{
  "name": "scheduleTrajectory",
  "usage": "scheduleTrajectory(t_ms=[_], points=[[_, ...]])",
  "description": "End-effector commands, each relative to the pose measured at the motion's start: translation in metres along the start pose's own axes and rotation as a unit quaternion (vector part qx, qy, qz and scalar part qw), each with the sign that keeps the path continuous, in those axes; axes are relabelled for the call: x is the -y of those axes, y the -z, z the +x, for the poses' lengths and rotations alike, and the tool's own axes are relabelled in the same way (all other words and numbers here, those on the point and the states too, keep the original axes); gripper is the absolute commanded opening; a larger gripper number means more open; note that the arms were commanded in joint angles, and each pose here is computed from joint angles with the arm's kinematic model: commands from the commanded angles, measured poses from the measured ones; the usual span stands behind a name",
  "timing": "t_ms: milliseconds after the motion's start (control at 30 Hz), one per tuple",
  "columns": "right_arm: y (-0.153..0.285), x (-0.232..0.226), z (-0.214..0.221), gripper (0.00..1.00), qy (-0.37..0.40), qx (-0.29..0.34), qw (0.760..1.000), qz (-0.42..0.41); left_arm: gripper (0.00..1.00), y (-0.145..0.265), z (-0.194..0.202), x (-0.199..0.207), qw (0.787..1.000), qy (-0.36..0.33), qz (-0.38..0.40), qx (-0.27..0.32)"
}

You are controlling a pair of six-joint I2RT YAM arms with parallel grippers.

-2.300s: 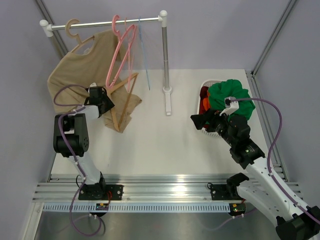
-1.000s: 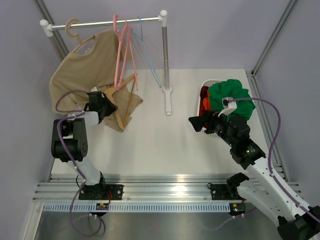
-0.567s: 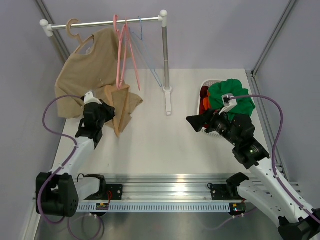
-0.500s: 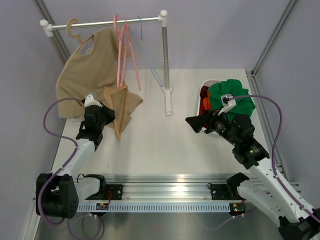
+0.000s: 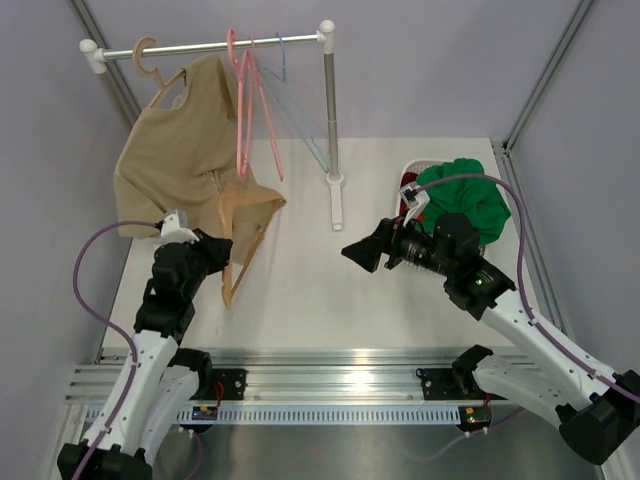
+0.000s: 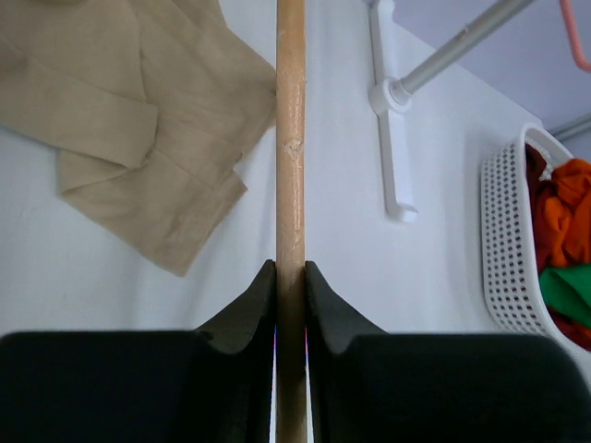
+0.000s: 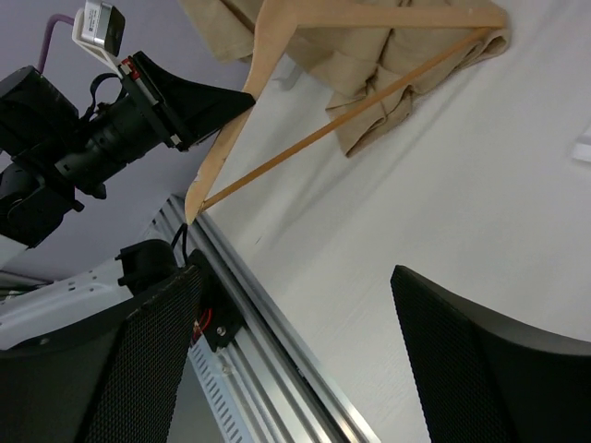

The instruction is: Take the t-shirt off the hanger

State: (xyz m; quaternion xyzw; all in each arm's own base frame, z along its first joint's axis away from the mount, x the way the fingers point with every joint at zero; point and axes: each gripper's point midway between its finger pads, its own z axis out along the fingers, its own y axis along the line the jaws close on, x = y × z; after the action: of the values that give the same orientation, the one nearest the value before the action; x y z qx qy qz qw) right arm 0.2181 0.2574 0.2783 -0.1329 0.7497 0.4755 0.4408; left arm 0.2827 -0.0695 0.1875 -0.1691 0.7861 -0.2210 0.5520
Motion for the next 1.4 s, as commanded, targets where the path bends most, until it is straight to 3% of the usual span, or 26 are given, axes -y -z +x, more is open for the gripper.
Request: scheduleTrajectory(t_ms=[0, 100, 233, 500, 633, 900, 1133, 1367], points=[[0.001, -0.054, -0.028, 0.89, 0.046, 0.016, 0.993, -0.103, 0.0, 0.032, -0.004, 0.024, 0.999, -0.007, 0.045, -0.021], [-0.007, -0.064, -0.026, 0.81, 0.059, 0.005, 0.992, -0.114, 0.0, 0.058, -0.008, 0.033, 0.997, -0.033, 0.062, -0.029], [-0.026, -0.06, -0.022, 0.79, 0.088, -0.011, 0.991, -0.103, 0.0, 0.085, 0.002, 0.053, 0.988, -0.063, 0.12, -0.077], [-0.045, -0.063, 0.002, 0.95, 0.219, -0.074, 0.954, -0.19, 0.0, 0.132, 0.005, 0.101, 0.956, -0.089, 0.264, -0.097], [-0.053, -0.042, 0.023, 1.0, 0.219, -0.146, 0.943, -0.203, 0.0, 0.16, 0.001, 0.125, 0.934, -0.095, 0.329, -0.101], [-0.041, -0.011, 0.021, 0.99, 0.2, -0.148, 0.943, -0.219, 0.0, 0.204, 0.001, 0.15, 0.894, -0.126, 0.418, -0.103], [-0.004, -0.083, 0.045, 1.0, 0.185, -0.172, 0.886, -0.39, 0.0, 0.217, 0.007, 0.155, 0.871, -0.149, 0.454, -0.112], [0.0, -0.119, 0.032, 0.97, 0.197, -0.141, 0.869, -0.431, 0.0, 0.224, 0.01, 0.157, 0.859, -0.159, 0.472, -0.115]])
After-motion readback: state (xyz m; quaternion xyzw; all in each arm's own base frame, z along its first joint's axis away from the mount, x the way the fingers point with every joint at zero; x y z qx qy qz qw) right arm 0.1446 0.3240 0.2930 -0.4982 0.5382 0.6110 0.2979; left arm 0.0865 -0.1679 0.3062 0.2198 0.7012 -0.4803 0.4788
